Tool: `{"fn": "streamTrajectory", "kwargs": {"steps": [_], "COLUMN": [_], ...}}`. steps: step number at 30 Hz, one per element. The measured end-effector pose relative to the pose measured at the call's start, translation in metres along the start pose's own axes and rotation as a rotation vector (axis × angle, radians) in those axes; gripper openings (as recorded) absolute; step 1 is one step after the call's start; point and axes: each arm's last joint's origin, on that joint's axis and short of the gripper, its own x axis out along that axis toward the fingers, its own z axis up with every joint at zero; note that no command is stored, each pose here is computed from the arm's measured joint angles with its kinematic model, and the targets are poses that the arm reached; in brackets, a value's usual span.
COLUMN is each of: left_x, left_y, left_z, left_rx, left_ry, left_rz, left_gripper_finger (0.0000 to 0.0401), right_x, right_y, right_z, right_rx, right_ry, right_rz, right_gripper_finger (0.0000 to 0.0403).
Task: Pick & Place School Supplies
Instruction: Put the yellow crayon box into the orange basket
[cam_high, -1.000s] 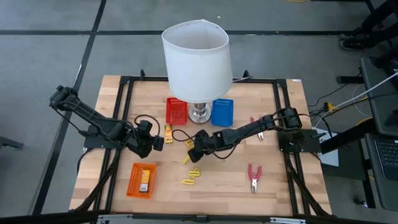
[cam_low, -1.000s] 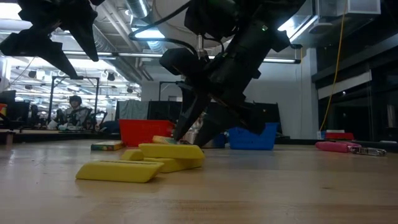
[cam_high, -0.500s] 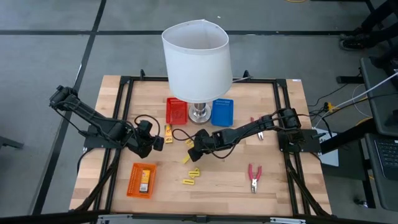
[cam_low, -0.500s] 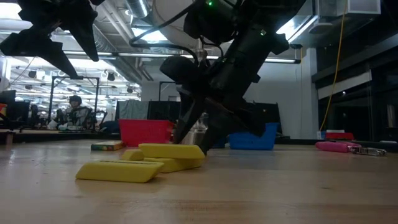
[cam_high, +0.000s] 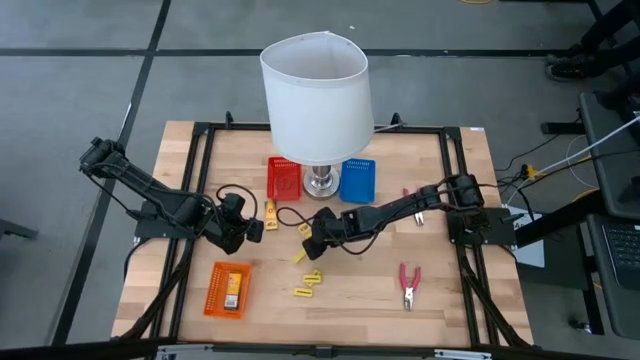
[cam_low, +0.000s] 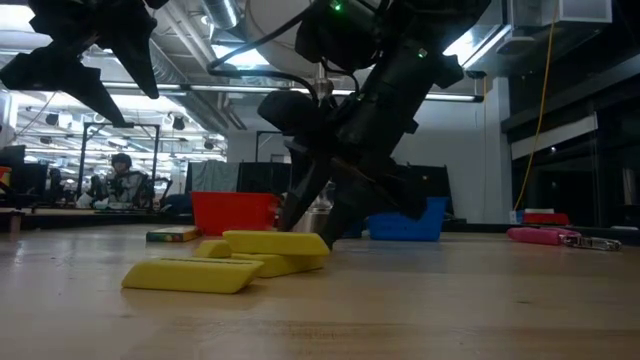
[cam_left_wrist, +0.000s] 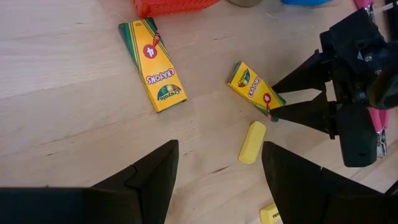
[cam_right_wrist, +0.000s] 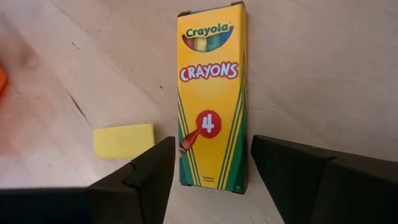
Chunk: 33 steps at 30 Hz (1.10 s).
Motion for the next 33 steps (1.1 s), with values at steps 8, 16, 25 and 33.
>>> {"fn": "streamTrajectory", "kwargs": {"steps": [8,16,25,33], "left_x": [0.0,0.0,0.0,0.0], "left_y": [0.0,0.0,0.0,0.0], "left_z": [-0.001,-0.001,-0.001,-0.001], "left_rx": [-0.001,0.0,0.007,0.013], "left_ry": [0.02,0.025,0.027,0.028], "left_rz": [0.003,0.004,0.002,0.001], "left_gripper_finger": [0.0228,0.0228,0.0228,0.0228], "right_x": [0.003,0.003,0.003,-0.016], "right_y": [-0.002,-0.002,0.001,0.007], "right_z": [-0.002,-0.003,-0.003,0.002], "right_rx": [0.051,0.059,0.054,0.011], "right_ry": [0.01,0.013,0.026,-0.035], "right_rz": [-0.016,-0.018,0.025,0.043], "right_gripper_finger": [0.0181,0.009,0.0006,0.0001]}}
